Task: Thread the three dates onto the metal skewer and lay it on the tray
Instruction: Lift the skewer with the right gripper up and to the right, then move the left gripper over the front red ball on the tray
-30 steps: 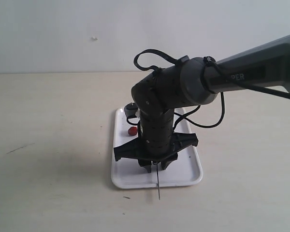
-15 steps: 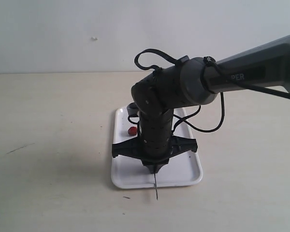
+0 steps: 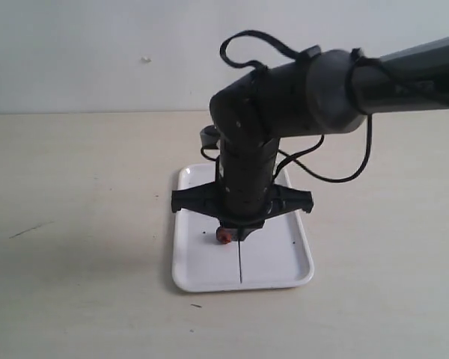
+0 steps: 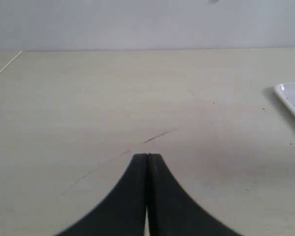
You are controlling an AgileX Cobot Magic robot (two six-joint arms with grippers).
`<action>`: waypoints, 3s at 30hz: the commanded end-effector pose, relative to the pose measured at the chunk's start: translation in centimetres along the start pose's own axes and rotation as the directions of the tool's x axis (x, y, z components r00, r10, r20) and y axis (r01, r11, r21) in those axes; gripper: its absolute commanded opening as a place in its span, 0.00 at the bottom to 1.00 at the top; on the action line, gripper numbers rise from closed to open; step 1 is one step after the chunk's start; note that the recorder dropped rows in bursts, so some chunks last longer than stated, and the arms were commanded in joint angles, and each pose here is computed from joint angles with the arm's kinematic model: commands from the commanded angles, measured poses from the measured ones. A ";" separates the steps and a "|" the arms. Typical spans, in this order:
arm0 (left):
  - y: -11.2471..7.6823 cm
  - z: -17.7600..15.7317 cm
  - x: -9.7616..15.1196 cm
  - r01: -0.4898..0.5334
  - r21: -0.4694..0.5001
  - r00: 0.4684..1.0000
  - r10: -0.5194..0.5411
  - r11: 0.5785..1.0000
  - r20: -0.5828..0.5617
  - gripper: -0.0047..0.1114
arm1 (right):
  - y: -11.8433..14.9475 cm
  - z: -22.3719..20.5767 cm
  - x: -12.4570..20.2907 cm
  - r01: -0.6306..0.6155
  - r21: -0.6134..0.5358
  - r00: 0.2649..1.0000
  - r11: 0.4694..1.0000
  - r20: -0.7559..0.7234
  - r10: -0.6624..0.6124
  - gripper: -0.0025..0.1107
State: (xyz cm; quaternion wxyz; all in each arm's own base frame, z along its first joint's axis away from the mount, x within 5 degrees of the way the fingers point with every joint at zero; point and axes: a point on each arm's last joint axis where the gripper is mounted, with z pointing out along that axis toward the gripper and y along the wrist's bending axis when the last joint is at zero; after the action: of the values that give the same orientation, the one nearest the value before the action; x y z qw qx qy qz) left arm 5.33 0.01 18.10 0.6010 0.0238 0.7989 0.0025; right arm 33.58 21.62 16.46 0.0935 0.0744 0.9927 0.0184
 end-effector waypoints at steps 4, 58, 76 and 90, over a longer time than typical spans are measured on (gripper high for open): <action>0.0 0.0 0.0 -0.003 -0.003 1.000 0.003 1.000 0.007 0.05 | -3.5 -7.9 -0.4 0.332 0.234 0.930 0.914 0.077 -0.358 0.02; 0.1 -4.6 -9.4 0.259 0.334 0.541 -0.423 0.906 0.727 0.04 | -16.0 -9.4 -8.4 0.452 0.287 0.837 0.845 0.190 -0.513 0.02; -5.4 16.5 -23.0 0.207 0.392 0.977 -0.212 0.896 -0.030 0.04 | -16.0 -8.9 -7.8 0.443 0.251 0.858 0.861 0.159 -0.488 0.02; -10.1 27.3 -15.8 -0.169 0.542 0.950 0.283 0.823 -0.134 0.04 | -16.2 -8.4 -7.8 0.470 0.282 0.835 0.836 0.165 -0.525 0.02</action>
State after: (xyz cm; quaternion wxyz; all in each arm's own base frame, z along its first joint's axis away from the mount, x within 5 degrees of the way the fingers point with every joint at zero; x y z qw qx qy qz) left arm 34.48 -12.22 25.41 0.4411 0.2461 0.8290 -0.2399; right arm 37.24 4.50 25.25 0.1968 -0.1728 0.9567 -0.1271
